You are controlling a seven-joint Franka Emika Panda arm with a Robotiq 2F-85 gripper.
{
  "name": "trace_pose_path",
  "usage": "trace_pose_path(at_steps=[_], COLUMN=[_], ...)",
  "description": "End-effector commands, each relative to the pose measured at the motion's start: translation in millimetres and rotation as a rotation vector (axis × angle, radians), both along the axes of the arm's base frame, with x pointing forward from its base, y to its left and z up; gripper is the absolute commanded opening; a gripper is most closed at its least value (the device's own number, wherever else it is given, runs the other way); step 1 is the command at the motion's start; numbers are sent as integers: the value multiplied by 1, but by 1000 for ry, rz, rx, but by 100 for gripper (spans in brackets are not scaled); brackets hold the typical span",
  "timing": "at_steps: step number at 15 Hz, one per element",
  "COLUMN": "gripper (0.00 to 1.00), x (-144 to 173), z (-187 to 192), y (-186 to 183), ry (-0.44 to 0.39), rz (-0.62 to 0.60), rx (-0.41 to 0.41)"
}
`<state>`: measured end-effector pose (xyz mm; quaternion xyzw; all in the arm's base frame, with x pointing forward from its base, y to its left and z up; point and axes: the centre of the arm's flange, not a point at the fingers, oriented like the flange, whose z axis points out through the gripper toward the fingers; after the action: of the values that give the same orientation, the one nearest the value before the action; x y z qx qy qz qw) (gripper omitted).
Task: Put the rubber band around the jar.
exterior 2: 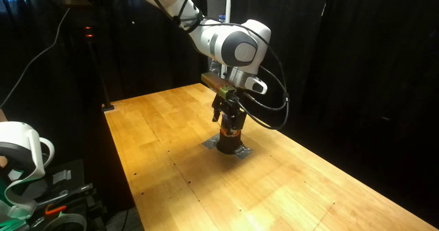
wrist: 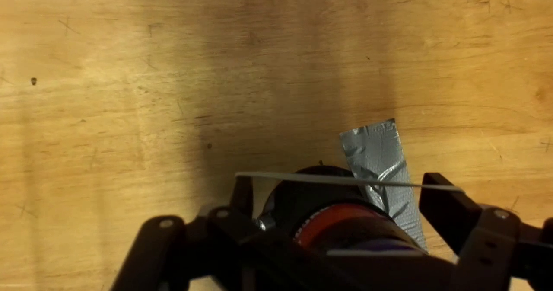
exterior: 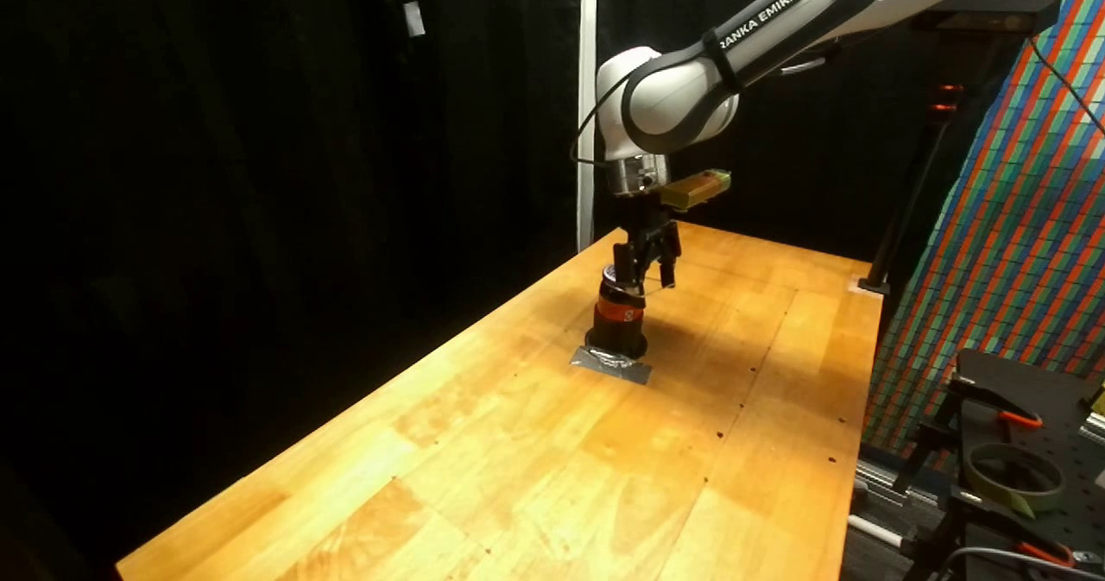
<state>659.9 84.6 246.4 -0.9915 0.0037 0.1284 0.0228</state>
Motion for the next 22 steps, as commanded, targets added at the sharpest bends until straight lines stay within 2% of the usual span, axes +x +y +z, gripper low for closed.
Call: trace_pose_path(at_steps=[1, 3, 4, 5, 6, 9, 14, 17, 21, 22], gripper=[100, 100, 75, 74, 68, 42, 6, 2, 8, 7], x=[-50, -60, -65, -69, -74, -91, -129, -153, -181, -188], z=[3, 0, -1, -1, 0, 5, 12, 12, 4, 2], y=[-12, -14, -14, -14, -15, -13, -15, -16, -12, -9], ry=[-44, -86, -113, -145, -187, -339, -623, -784, -965, -1001], rz=[-21, -27, -27, -27, -25, -9, 52, 113, 218, 240], rx=[29, 21, 15, 14, 13, 19, 34, 47, 86, 109])
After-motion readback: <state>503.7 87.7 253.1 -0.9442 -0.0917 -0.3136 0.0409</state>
